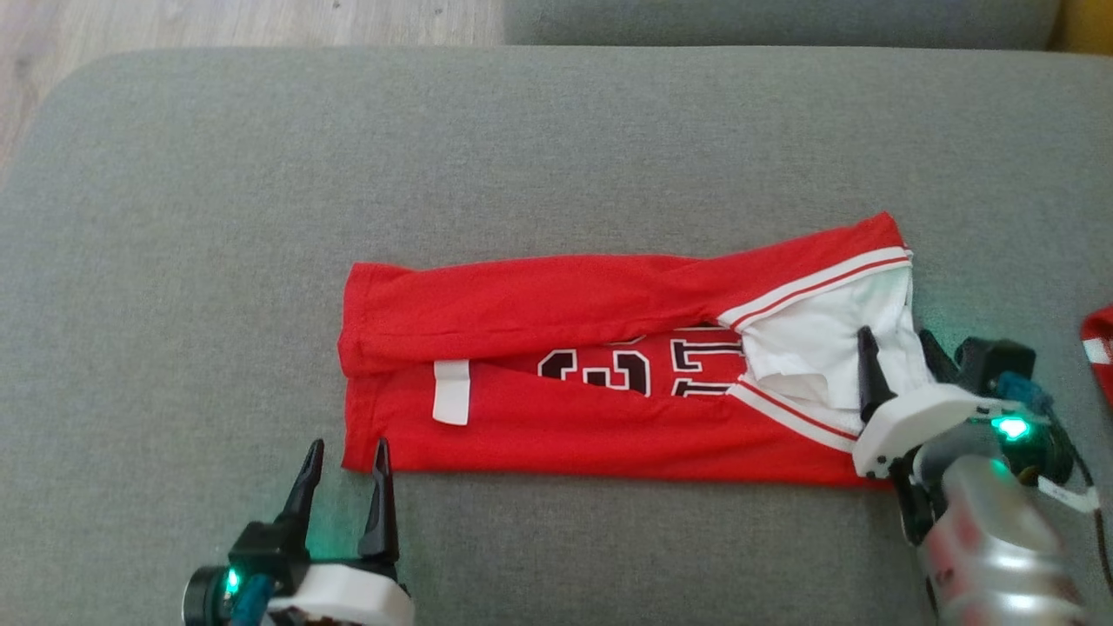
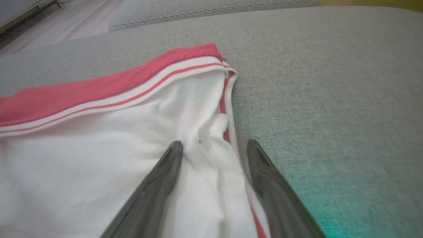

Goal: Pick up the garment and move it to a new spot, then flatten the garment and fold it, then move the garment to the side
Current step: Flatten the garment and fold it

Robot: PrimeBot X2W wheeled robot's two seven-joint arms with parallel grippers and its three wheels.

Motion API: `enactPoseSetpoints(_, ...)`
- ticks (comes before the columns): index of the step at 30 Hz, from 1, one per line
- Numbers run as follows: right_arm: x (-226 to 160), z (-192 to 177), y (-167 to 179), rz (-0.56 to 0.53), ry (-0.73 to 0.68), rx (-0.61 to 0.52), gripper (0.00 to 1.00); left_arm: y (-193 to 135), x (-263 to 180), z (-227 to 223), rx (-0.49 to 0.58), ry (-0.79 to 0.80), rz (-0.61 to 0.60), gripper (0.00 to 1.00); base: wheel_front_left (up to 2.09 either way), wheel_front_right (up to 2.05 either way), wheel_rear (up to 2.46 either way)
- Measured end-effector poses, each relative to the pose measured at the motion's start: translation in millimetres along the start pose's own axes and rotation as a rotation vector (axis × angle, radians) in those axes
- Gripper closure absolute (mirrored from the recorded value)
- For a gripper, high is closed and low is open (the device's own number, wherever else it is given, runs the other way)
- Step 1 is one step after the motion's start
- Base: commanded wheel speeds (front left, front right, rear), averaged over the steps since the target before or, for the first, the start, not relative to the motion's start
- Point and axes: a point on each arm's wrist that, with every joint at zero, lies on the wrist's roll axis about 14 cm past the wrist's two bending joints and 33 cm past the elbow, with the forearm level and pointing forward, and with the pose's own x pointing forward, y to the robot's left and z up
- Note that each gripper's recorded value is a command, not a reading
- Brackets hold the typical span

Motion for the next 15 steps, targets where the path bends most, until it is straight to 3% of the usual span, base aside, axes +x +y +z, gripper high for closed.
enactPoseSetpoints(1, 2, 0, 0, 0.001, 0.005, 0.008, 0.55, 0, 1, 0, 0.000, -0.001, 0.000, 0.00, 0.00, 0.00, 0.00)
enactPoseSetpoints(2, 3, -1, 2, 0.004, 0.009, 0.016, 1.00, 0, 2, 1, 0.000, -0.002, -0.002, 0.00, 0.00, 0.00, 0.00)
enactPoseSetpoints(10, 5, 5, -4, -0.007, -0.030, 0.043, 1.00, -4, 6, -2, 0.002, 0.009, -0.013, 0.00, 0.00, 0.00, 0.00)
enactPoseSetpoints(15, 3, 18, -32, -0.072, -0.078, 0.059, 1.00, -10, 13, 0, 0.006, 0.008, -0.033, 0.00, 0.00, 0.00, 0.00)
